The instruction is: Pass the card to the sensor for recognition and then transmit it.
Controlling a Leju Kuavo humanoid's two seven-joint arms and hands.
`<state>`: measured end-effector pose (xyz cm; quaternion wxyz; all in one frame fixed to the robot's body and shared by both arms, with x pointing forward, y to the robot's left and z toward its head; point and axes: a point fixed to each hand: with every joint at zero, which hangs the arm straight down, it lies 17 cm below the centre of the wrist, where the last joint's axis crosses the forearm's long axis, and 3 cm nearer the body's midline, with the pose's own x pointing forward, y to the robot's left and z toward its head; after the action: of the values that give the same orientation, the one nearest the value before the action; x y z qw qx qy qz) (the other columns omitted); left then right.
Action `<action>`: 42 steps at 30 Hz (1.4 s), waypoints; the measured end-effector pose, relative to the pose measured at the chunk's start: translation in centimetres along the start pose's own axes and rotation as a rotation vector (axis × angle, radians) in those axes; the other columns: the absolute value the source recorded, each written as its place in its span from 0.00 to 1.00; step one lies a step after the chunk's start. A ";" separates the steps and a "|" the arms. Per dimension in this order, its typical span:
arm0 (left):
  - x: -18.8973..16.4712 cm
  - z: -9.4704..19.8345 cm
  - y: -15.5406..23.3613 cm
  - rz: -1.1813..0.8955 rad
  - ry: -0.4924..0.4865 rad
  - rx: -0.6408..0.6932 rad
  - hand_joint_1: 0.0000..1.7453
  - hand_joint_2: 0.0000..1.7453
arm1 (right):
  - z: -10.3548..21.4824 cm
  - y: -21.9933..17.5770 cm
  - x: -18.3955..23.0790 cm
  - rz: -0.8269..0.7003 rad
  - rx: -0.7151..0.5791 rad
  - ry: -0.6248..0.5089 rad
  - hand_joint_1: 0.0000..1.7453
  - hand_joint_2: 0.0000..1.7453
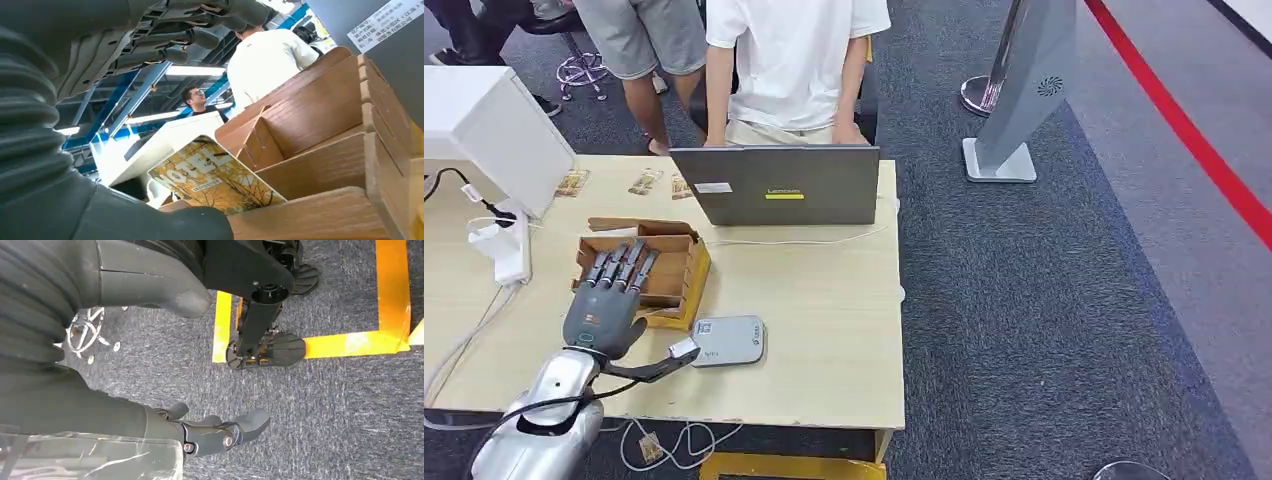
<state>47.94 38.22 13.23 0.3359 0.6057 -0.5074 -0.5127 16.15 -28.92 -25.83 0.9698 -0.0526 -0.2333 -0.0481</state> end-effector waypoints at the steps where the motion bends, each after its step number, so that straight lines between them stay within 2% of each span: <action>1: 0.0 0.0 0.0 0.000 -0.002 0.001 0.00 1.00 | 0.0 0.0 0.0 0.000 0.000 0.000 0.00 1.00; 3: 0.1 0.0 0.1 -0.001 -0.003 0.005 0.02 1.00 | 0.0 0.0 0.0 0.000 0.000 0.000 0.00 1.00; 4: 0.1 0.0 0.1 -0.001 -0.004 0.005 1.00 1.00 | 0.0 0.0 0.0 0.000 0.000 -0.001 0.00 1.00; 12: 0.4 0.0 -0.7 0.051 -0.019 -0.037 1.00 1.00 | 0.0 0.0 0.1 -0.002 -0.001 -0.002 0.00 1.00; 32: 0.5 -0.1 -0.6 0.086 -0.020 -0.037 1.00 1.00 | 0.0 0.0 0.1 -0.004 -0.001 -0.003 0.00 1.00; 42: 1.8 -0.4 0.7 0.142 -0.049 0.010 1.00 1.00 | 0.0 -0.1 0.1 -0.008 -0.003 -0.003 0.00 1.00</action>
<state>48.04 36.23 13.50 0.3561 0.5571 -0.5595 -0.4997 16.23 -28.99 -25.79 0.9692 -0.0532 -0.2348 -0.0520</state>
